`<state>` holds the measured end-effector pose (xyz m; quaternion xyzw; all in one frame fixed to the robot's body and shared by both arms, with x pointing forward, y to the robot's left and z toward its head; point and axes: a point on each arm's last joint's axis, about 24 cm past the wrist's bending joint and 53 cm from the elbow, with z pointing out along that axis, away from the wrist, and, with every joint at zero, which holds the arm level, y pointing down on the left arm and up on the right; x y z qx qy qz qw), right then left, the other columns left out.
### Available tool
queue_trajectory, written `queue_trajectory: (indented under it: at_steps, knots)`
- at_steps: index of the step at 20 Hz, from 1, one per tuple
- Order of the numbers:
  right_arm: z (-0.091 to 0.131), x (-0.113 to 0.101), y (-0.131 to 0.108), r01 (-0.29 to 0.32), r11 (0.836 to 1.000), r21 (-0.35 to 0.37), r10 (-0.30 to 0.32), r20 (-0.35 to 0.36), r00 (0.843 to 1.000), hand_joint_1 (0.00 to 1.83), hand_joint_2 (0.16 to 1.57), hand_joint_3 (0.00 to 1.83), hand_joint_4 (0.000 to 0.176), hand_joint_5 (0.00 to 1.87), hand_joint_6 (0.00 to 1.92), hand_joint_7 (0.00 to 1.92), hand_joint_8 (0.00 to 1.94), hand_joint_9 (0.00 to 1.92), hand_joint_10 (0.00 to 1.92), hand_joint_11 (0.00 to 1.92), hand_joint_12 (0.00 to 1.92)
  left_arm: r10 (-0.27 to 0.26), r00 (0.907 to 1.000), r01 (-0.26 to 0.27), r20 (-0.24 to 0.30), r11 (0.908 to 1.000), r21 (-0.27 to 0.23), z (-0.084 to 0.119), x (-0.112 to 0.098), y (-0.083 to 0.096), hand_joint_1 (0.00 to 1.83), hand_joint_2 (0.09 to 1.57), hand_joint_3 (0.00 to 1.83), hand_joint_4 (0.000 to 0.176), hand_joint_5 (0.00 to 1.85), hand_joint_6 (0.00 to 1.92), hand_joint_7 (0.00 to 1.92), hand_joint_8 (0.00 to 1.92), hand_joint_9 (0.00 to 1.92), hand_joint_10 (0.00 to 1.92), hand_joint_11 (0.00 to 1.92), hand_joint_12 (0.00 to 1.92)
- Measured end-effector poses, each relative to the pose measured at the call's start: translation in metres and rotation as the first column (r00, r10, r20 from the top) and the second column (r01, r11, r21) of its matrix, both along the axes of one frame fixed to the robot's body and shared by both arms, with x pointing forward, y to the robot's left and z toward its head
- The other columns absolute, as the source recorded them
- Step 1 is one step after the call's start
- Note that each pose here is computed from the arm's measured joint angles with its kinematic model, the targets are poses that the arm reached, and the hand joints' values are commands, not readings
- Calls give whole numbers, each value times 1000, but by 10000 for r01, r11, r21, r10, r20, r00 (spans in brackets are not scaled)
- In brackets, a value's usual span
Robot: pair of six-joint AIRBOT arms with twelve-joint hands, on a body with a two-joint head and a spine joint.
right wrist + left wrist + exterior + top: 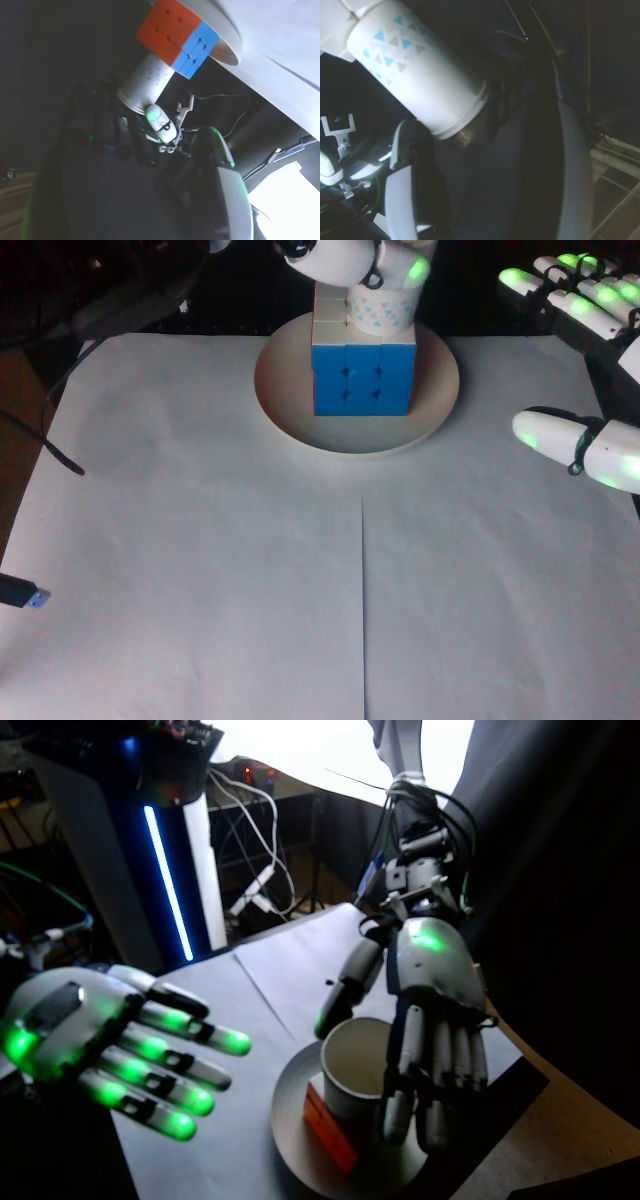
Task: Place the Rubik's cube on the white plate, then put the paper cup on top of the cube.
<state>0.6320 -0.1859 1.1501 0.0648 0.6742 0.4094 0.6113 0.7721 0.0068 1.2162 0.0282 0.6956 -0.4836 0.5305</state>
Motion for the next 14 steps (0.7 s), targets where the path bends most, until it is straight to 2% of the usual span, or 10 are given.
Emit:
queue_trajectory:
  at_steps: [3, 4, 5, 6, 8, 10, 11, 12, 13, 14]
  knots:
    - [0, 0, 0, 22, 10000, 12, -22, -9, 10000, 372, 1265, 0, 116, 0, 0, 0, 0, 0, 0, 0, 0, 9, 9999, -7, 101, 9998, -203, 7, -1, 7, 582, 1047, 0, 127, 0, 0, 0, 0, 0, 73, 0, 1436]
    - [0, 0, 0, 22, 10000, 12, -22, -9, 10000, 348, 1271, 0, 102, 0, 0, 0, 0, 0, 0, 0, 0, 63, 9999, -61, 83, 9996, -291, 8, 0, 10, 562, 1051, 0, 149, 0, 0, 0, 0, 2, 4, 0, 1236]
    - [0, 0, -1, 25, 10000, 12, -25, -14, 10000, 344, 1275, 2, 101, 0, 0, 0, 0, 0, 0, 0, 0, 109, 9999, -105, 104, 9992, -376, 10, 1, 15, 552, 1048, 0, 150, 0, 0, 0, 0, 2, 0, 0, 1154]
    - [0, 0, 0, 6, 10000, 3, -6, -3, 10000, 346, 1279, 3, 75, 0, 0, 0, 0, 0, 0, 0, 0, 100, 9999, -96, 96, 9992, -398, 11, -1, 16, 597, 1041, 0, 149, 0, 0, 0, 0, 0, 0, 0, 1021]
    - [0, 0, 0, 18, 10000, 12, -18, -13, 10000, 347, 1273, 0, 62, 0, 0, 0, 0, 0, 0, 0, 0, -33, 9999, 44, 155, 9976, -698, 16, -7, 20, 563, 1039, 0, 117, 0, 0, 0, 0, 0, 0, 0, 1132]
    - [0, 0, -1, 17, 10000, -8, -17, -2, 10000, 363, 1276, 0, 122, 0, 0, 0, 0, 0, 0, 0, 0, -219, 9990, 257, 395, 9947, -992, 25, -18, 25, 607, 1075, 1, 159, 0, 0, 0, 0, 0, 0, 0, 980]
    - [1, 0, -1, 31, 10000, -2, -31, 0, 10000, 373, 1282, 3, 121, 0, 0, 0, 0, 0, 0, 0, 0, -252, 9977, 323, 622, 9926, -1174, 33, -23, 31, 622, 1068, 0, 166, 0, 0, 0, 0, 0, 0, 0, 912]
    - [2, 0, -2, 54, 10000, -13, -54, 12, 10000, 374, 1283, 3, 106, 0, 0, 0, 0, 0, 0, 0, 0, -275, 9945, 401, 1007, 9914, -1248, 41, -32, 40, 693, 1070, 0, 174, 0, 0, 0, 0, 0, 0, 0, 1111]
    - [3, 1, -4, 67, 10000, -37, -66, 35, 10000, 369, 1285, 3, 71, 0, 0, 0, 0, 0, 0, 0, 0, -211, 9920, 384, 1242, 9896, -1388, 46, -39, 49, 646, 1079, 2, 176, 0, 0, 0, 0, 2, 0, 0, 1031]
    - [4, 1, -5, 87, 10000, -41, -87, 45, 10000, 332, 1282, 1, 33, 0, 0, 0, 0, 0, 0, 0, 0, -167, 9902, 398, 1385, 9853, -1659, 49, -45, 61, 591, 1086, 1, 139, 0, 0, 0, 0, 0, 0, 0, 531]
